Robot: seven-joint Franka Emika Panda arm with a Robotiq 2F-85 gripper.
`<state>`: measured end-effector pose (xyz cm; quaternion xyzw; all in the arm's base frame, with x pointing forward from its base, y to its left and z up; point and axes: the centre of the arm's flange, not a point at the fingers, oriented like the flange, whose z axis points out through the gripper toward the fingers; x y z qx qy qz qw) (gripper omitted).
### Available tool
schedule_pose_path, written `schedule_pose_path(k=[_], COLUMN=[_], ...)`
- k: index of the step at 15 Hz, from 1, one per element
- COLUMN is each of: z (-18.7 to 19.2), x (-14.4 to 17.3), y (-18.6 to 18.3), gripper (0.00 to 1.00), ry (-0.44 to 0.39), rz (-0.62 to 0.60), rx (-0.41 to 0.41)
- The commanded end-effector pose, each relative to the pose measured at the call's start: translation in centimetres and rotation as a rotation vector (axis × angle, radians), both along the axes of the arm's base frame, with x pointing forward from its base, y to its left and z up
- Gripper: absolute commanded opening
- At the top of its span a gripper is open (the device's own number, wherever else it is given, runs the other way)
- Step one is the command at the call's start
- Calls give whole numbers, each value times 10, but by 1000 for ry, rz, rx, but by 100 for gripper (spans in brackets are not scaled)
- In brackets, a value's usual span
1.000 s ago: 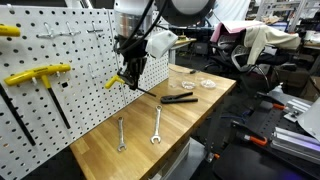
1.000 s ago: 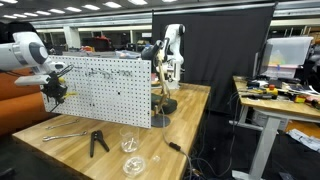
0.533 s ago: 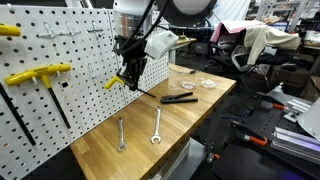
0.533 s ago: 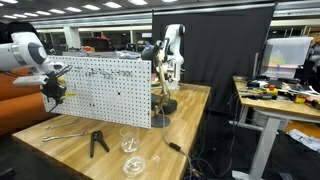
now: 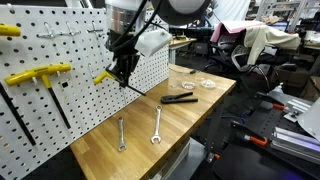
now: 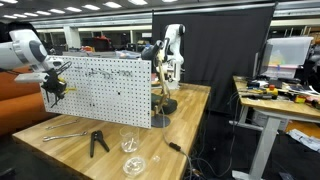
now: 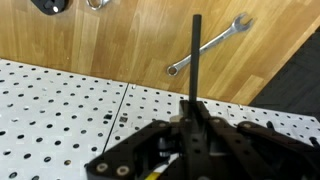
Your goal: Place the black and yellow tool on the table on the peg board
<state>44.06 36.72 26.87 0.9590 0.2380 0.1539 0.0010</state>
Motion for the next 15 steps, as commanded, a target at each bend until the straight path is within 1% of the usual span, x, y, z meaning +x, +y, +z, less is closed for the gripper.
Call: schedule_pose_path(k=[1, 4, 6, 9, 12, 13, 14, 15], z=[10, 16, 21, 32, 38, 33, 33, 31], x=[8, 8, 2, -10, -17, -10, -10, -10], y=[11, 16, 25, 37, 33, 42, 41, 41], gripper=[2, 2, 2, 2, 2, 2, 7, 7], ry=[-132, -226, -285, -310, -317, -290, -291, -288], rz=[-32, -31, -21, -48, -100, -80, -86, -85], rx=[10, -3, -7, 43, 72, 55, 56, 53])
